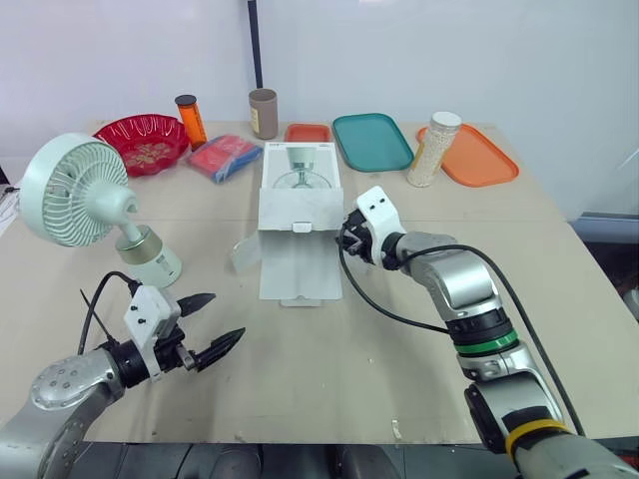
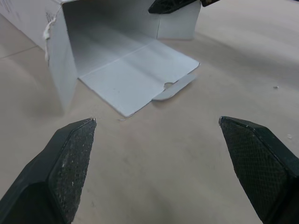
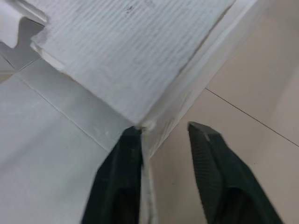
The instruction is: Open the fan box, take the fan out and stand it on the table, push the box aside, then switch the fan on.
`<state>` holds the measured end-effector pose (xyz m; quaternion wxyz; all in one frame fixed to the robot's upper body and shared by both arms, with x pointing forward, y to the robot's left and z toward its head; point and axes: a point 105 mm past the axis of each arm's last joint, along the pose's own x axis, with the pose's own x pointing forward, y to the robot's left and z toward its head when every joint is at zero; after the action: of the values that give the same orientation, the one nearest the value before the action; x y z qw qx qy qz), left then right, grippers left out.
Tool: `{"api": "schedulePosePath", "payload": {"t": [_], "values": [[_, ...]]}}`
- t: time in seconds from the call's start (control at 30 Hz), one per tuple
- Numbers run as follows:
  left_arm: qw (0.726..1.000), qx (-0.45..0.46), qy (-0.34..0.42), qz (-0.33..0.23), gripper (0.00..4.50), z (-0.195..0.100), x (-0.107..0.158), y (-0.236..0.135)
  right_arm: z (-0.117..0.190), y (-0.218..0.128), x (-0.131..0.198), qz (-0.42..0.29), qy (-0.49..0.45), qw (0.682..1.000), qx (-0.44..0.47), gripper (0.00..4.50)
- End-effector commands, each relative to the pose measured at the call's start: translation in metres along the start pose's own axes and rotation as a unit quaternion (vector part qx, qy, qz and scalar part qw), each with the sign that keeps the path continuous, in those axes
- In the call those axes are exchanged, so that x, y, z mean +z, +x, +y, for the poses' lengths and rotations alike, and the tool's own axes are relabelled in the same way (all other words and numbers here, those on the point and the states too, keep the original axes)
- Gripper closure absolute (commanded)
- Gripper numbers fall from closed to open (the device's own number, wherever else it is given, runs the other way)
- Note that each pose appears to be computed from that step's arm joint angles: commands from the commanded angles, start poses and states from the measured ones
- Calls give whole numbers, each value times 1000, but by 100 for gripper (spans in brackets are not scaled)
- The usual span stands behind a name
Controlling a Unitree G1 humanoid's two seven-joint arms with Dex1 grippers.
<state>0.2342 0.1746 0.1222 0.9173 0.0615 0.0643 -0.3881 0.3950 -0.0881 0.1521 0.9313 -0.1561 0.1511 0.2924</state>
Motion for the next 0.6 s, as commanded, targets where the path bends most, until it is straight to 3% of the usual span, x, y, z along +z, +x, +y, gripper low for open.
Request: {"api": "schedulePosePath", "payload": {"t": [0.03,0.3,0.6], "values": [[1000,-2,17,-11,0,-4,8,0,-5,-4,8,-15,-9,1000,-9,446],[1000,-2,21,-6,0,-2,5,4,-24,-4,5,-8,7,998,-55,446],[999,-31,18,-5,0,-4,-1,11,-72,-59,-29,26,60,986,-156,446]]}}
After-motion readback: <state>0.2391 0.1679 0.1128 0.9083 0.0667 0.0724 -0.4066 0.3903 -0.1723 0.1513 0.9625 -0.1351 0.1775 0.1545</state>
